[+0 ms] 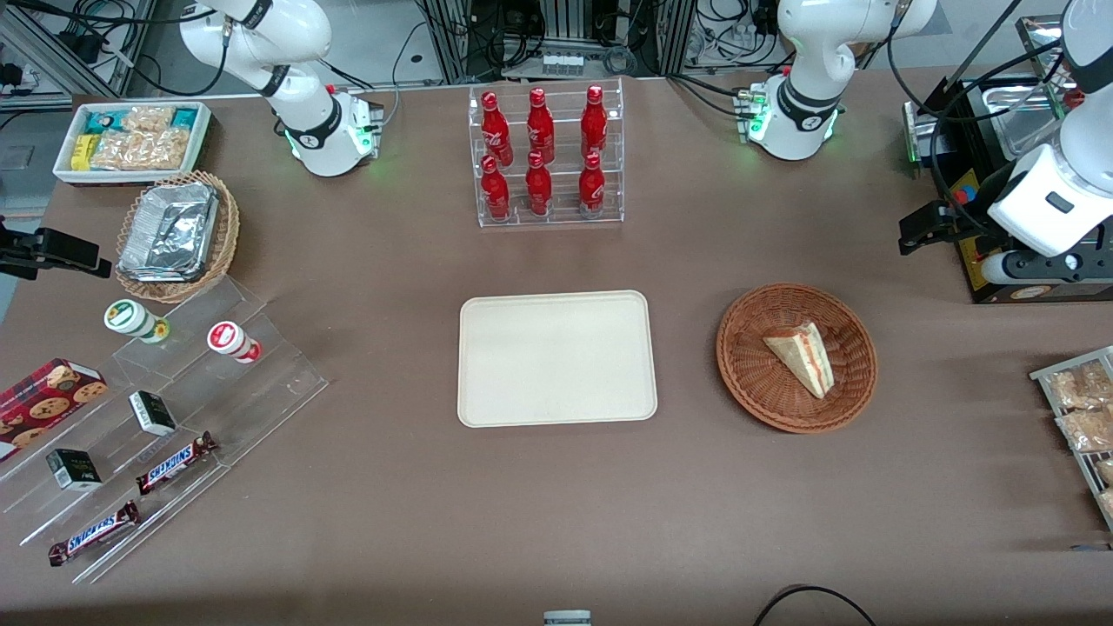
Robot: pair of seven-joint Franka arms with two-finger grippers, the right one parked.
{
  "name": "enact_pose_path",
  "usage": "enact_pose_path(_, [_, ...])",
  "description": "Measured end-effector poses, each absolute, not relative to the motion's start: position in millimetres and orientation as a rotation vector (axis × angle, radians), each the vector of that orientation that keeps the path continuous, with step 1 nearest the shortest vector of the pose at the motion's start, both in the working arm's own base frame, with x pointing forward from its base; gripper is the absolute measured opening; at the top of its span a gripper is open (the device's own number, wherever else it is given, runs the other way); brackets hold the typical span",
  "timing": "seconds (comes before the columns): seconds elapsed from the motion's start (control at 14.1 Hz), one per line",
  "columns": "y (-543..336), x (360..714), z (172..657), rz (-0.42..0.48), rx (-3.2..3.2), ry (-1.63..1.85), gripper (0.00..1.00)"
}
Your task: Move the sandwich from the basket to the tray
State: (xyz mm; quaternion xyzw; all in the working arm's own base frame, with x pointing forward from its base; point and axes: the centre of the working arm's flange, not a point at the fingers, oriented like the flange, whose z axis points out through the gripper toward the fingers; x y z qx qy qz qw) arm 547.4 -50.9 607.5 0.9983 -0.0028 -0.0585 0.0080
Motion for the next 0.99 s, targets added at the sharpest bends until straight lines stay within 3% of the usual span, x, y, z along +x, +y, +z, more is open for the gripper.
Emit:
enact_pose_path(0.43, [-51,557,588,-0.214,3.129,0.008,1.00])
enact_pose_path(0.64, [-55,576,543,-0.264,3.130,0.028,1.00])
enact_pose_path(0.99, [-78,580,456,-0.219,3.146,0.115,1.00])
